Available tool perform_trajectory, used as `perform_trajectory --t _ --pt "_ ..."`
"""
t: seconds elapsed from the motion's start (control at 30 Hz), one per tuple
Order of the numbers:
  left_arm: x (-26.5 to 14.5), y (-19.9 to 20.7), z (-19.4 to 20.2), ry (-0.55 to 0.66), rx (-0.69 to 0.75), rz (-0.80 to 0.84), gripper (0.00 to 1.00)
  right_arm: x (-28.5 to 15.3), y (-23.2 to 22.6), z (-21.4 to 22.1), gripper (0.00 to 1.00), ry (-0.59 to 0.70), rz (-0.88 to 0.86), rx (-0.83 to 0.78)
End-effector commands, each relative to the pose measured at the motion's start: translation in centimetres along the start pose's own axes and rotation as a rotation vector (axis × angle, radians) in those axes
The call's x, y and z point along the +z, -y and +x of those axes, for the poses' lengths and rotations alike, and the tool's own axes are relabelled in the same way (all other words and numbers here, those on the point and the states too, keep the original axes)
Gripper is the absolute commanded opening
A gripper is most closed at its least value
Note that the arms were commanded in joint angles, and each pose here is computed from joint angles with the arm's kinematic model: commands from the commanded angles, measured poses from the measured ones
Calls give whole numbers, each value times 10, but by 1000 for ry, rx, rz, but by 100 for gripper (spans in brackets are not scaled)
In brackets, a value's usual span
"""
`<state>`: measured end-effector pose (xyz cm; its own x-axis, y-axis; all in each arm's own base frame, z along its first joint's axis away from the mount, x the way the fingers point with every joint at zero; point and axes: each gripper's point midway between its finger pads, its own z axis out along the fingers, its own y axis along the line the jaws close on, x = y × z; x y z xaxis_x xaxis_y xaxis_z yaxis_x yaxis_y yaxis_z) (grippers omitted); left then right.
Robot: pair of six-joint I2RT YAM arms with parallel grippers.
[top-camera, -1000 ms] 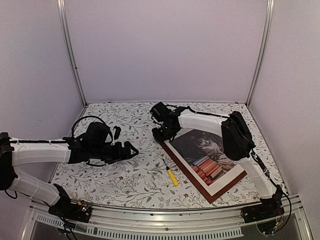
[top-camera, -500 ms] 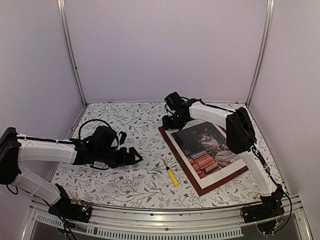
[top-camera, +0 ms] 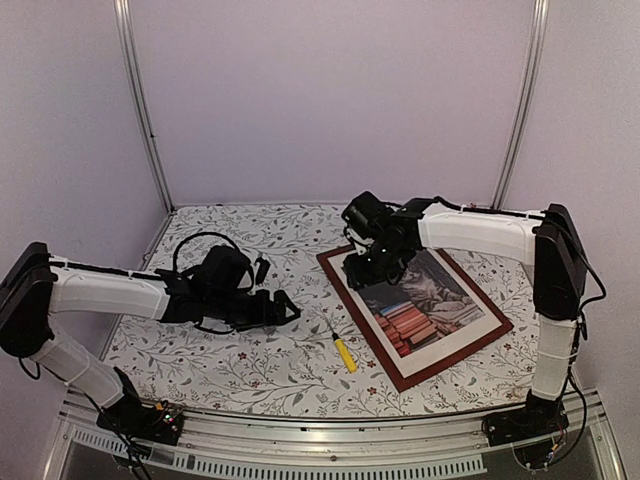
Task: Take the photo out of the frame
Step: Position the photo frame at the center of the board.
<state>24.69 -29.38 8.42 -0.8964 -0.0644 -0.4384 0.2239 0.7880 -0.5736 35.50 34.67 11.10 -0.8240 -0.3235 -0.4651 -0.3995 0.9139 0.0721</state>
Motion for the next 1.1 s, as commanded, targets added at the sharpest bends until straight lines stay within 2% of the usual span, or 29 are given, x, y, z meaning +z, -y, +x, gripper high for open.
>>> perform_trajectory --t 0.0,0.47,0.7,1.07 --pt "4 17 -6 13 27 29 94 -9 -4 60 53 -92 40 -13" --pt "22 25 7 -39 115 -66 94 -6 -13 165 48 -230 138 -42" --pt "38 29 19 -87 172 -138 94 4 -15 195 36 -275 133 -32" --pt "80 39 32 -129 309 -301 97 4 -23 202 17 -268 156 16"
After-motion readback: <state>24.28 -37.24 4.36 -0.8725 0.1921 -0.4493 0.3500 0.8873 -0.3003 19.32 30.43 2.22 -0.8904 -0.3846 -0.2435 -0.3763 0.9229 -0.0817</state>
